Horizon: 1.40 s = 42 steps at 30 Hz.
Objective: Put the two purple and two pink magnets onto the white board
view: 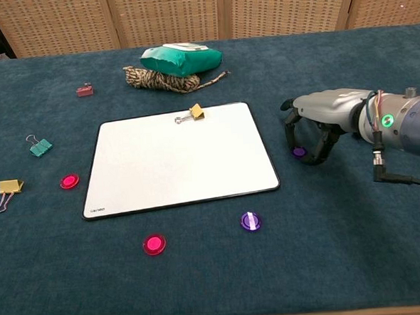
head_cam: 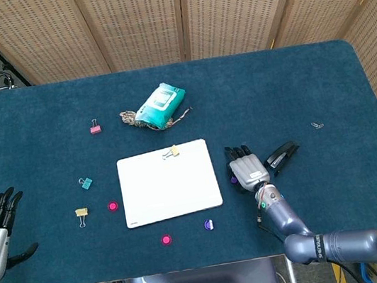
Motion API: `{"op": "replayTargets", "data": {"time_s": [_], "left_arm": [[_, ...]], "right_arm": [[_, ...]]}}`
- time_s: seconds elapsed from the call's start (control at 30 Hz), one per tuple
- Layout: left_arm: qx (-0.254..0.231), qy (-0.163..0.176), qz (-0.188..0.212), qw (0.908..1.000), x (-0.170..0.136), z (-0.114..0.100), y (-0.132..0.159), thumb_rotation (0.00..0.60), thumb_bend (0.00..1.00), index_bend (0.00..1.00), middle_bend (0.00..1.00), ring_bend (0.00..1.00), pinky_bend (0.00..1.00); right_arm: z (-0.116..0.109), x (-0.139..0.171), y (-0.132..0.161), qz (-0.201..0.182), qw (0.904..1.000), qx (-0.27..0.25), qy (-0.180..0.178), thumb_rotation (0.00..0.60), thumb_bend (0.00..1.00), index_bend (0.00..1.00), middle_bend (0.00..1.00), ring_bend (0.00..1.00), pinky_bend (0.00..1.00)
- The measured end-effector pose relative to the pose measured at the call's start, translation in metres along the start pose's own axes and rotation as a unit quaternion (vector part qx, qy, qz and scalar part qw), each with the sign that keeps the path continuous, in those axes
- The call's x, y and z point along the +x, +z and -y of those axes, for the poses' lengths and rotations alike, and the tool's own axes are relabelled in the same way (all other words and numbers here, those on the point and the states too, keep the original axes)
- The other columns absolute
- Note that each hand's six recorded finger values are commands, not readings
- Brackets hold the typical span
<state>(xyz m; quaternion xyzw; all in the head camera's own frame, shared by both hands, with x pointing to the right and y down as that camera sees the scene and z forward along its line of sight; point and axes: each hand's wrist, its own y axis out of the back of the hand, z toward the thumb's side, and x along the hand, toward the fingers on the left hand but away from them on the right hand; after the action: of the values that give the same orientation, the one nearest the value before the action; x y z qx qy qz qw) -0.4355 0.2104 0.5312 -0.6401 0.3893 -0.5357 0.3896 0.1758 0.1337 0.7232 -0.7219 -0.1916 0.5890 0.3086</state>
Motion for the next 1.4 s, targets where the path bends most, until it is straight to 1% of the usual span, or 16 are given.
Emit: {"op": "replayTargets", "data": {"time_s": [0.13,0.27,0.4,0.53,0.63,0.73,0.9,0.97,1.0,1.07,1.13,1.2,1.27,1.4], "left_arm": [[-0.001,-0.001,0.0,1.0,0.0,0.0,0.0,0.6,0.0,0.0,0.0,0.0,0.0],[-0.003,0.0,0.001,1.0,0.0,-0.001,0.0,0.6,0.0,0.0,0.0,0.0,0.0],[-0.005,0.001,0.001,1.0,-0.001,-0.002,-0.001,0.6,0.0,0.0,0.0,0.0,0.0],[-0.007,0.002,0.0,1.0,-0.001,-0.004,-0.002,0.6,0.0,0.0,0.0,0.0,0.0],[-0.009,0.002,-0.002,1.0,-0.001,-0.004,-0.003,0.6,0.0,0.0,0.0,0.0,0.0],[-0.009,0.001,0.0,1.0,-0.001,-0.003,-0.002,0.6,0.0,0.0,0.0,0.0,0.0],[-0.01,-0.002,0.002,0.9999,-0.002,-0.003,-0.002,0.6,0.0,0.0,0.0,0.0,0.0],[-0.011,-0.003,0.002,0.9999,-0.001,-0.002,-0.002,0.6,0.0,0.0,0.0,0.0,0.0],[-0.011,-0.003,0.002,0.9999,-0.001,-0.003,-0.003,0.6,0.0,0.0,0.0,0.0,0.0],[-0.012,-0.002,0.002,0.9999,-0.001,-0.003,-0.003,0.6,0.0,0.0,0.0,0.0,0.0],[-0.013,-0.002,0.003,0.9999,-0.002,-0.004,-0.003,0.6,0.0,0.0,0.0,0.0,0.0],[-0.013,-0.001,0.004,0.9999,-0.002,-0.005,-0.003,0.6,0.0,0.0,0.0,0.0,0.0],[-0.013,-0.002,0.005,0.9999,-0.003,-0.004,-0.002,0.6,0.0,0.0,0.0,0.0,0.0],[-0.012,-0.003,0.006,0.9999,-0.003,-0.004,-0.002,0.6,0.0,0.0,0.0,0.0,0.0]], "right_arm": [[-0.006,0.003,0.005,-0.009,0.9999,-0.002,-0.01,0.6,0.52,0.55,0.0,0.0,0.0],[-0.017,0.006,0.017,-0.023,0.9995,-0.004,-0.022,0.6,0.52,0.55,0.0,0.0,0.0],[-0.031,0.003,0.04,-0.043,0.9985,0.004,-0.034,0.6,0.52,0.55,0.0,0.0,0.0],[-0.04,-0.003,0.065,-0.057,0.9976,0.01,-0.038,0.6,0.52,0.55,0.0,0.0,0.0],[-0.048,-0.01,0.085,-0.067,0.9966,0.017,-0.044,0.6,0.55,0.55,0.0,0.0,0.0],[-0.052,-0.018,0.099,-0.069,0.9962,0.025,-0.048,0.6,0.58,0.56,0.0,0.0,0.0],[-0.05,-0.031,0.107,-0.06,0.996,0.04,-0.053,0.6,0.58,0.57,0.0,0.0,0.0],[-0.049,-0.033,0.112,-0.059,0.9959,0.042,-0.055,0.6,0.58,0.55,0.0,0.0,0.0],[-0.05,-0.034,0.114,-0.059,0.9957,0.043,-0.057,0.6,0.57,0.52,0.0,0.0,0.0],[-0.05,-0.035,0.115,-0.058,0.996,0.039,-0.057,0.6,0.51,0.39,0.0,0.0,0.0],[-0.049,-0.034,0.114,-0.056,0.9965,0.036,-0.051,0.6,0.37,0.21,0.0,0.0,0.0],[-0.049,-0.032,0.115,-0.056,0.9967,0.037,-0.045,0.6,0.3,0.12,0.0,0.0,0.0],[-0.05,-0.029,0.116,-0.058,0.9967,0.037,-0.043,0.6,0.29,0.1,0.0,0.0,0.0],[-0.055,-0.023,0.116,-0.062,0.9963,0.038,-0.045,0.6,0.29,0.1,0.0,0.0,0.0]]}}
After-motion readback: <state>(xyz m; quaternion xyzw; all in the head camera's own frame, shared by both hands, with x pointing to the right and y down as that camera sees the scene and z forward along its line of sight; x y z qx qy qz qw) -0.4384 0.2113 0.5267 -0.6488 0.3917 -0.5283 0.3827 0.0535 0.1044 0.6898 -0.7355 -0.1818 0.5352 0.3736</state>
